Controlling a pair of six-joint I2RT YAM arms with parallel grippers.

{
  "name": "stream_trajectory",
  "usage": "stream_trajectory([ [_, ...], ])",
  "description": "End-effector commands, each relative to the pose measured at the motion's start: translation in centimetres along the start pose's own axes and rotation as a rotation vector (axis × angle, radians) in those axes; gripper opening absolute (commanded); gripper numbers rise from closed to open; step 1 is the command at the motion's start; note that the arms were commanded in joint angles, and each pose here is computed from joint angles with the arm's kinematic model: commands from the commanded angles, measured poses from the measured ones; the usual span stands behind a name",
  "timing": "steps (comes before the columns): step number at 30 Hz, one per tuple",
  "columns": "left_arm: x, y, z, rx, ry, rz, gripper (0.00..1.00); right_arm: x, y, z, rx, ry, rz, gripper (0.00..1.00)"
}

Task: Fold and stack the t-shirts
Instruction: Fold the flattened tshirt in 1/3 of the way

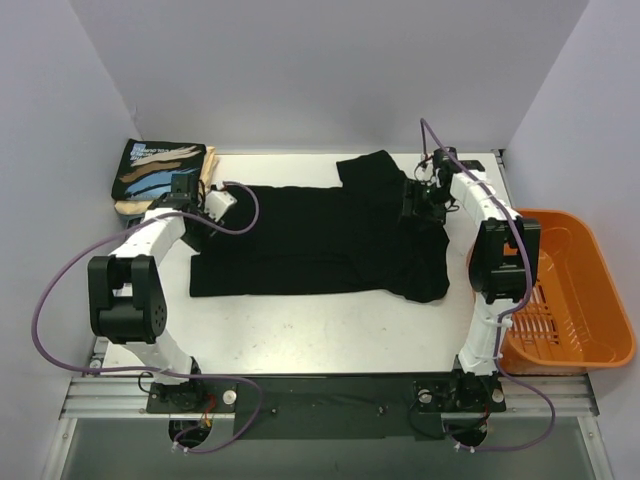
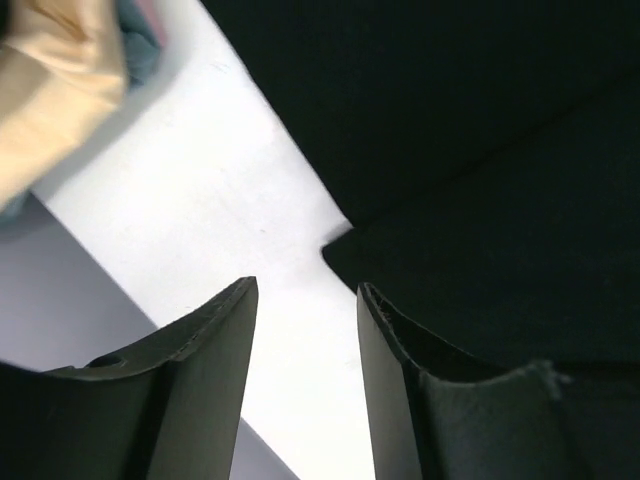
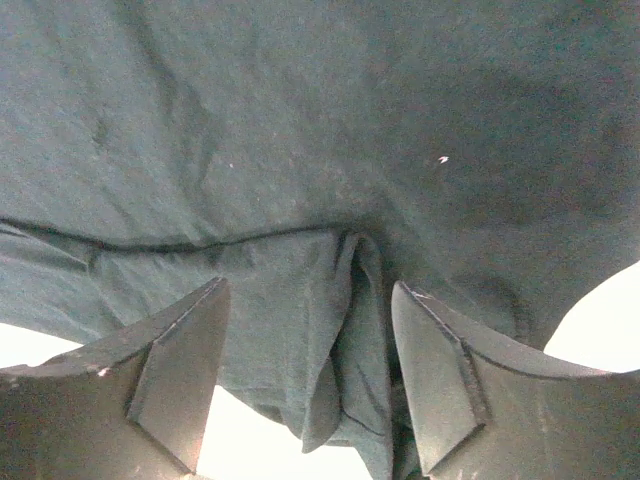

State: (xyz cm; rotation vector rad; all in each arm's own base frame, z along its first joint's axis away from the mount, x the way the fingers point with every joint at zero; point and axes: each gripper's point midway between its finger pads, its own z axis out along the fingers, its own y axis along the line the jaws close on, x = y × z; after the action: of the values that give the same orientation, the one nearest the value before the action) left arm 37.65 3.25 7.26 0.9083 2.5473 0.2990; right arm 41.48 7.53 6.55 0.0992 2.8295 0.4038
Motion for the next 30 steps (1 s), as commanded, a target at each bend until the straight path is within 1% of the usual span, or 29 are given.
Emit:
stream_trajectory([
  [1,-3.2,2.5,-3.5,-0.040,-0.101,-0.017,0.55,-1.9,0.8,-5.2,0.045,-0.103,0.011,0.71],
  [2,-3.5,2.2,-4.0,-0.022,-0.113,0.006,0.55,-1.6,0.8,-6.6,0.059,-0.122,0.008,0.72],
  [3,-3.9,1.0,-5.0,0.035,-0.152,0.028,0.55,-1.3,0.7,-7.2,0.069,-0.126,0.015,0.72],
  [4,-3.9,-1.1,-5.0,0.103,-0.170,0.089,0.55,0.0,0.4,-7.9,0.090,-0.106,0.020,0.72],
  [5,-3.4,-2.3,-5.9,0.136,-0.169,0.143,0.55,0.7,0.3,-8.4,0.098,-0.097,0.027,0.71],
  [6,-2.2,-5.0,-5.2,0.197,-0.144,0.255,0.55,3.0,-0.2,-8.4,0.117,-0.041,0.042,0.70],
  [7,-1.2,-6.2,-5.3,0.215,-0.128,0.305,0.55,4.1,-0.4,-8.4,0.125,-0.017,0.051,0.69],
  [8,0.4,-7.8,-4.6,0.252,-0.096,0.394,0.55,6.6,-1.1,-8.2,0.146,0.040,0.064,0.68],
  [10,2.2,-9.2,-3.9,0.291,-0.073,0.471,0.58,9.7,-1.8,-7.8,0.160,0.098,0.079,0.65],
  [13,3.0,-9.9,-2.6,0.304,-0.064,0.547,0.63,13.0,-2.4,-7.3,0.163,0.155,0.071,0.65],
  [15,3.0,-10.2,-1.6,0.292,-0.067,0.574,0.65,14.0,-3.0,-6.6,0.164,0.174,0.078,0.65],
  [19,3.3,-11.0,0.2,0.285,-0.050,0.598,0.65,14.6,-2.9,-4.6,0.072,0.183,0.125,0.65],
  [21,4.0,-11.0,1.1,0.270,-0.020,0.586,0.64,15.1,-3.4,-3.9,0.084,0.216,0.163,0.63],
  [22,4.2,-11.1,1.7,0.265,-0.016,0.584,0.62,15.3,-3.5,-3.6,0.087,0.227,0.173,0.61],
  [24,4.5,-11.0,2.3,0.251,0.000,0.575,0.49,15.6,-4.2,-3.0,0.086,0.244,0.213,0.47],
  [25,4.7,-10.9,2.4,0.245,0.007,0.568,0.29,15.7,-4.4,-2.9,0.089,0.251,0.216,0.27],
  [26,4.7,-10.9,2.4,0.240,0.006,0.567,0.21,15.5,-4.7,-3.0,0.104,0.242,0.223,0.18],
  [27,4.8,-10.9,2.4,0.237,0.008,0.567,0.03,15.1,-4.7,-3.3,0.106,0.224,0.225,0.04],
  [28,4.9,-10.6,2.4,0.227,0.008,0.562,0.00,14.8,-4.9,-3.5,0.110,0.210,0.233,0.00],
  [30,5.3,-10.2,2.3,0.224,0.015,0.551,0.00,14.0,-5.0,-4.1,0.110,0.186,0.252,0.00],
])
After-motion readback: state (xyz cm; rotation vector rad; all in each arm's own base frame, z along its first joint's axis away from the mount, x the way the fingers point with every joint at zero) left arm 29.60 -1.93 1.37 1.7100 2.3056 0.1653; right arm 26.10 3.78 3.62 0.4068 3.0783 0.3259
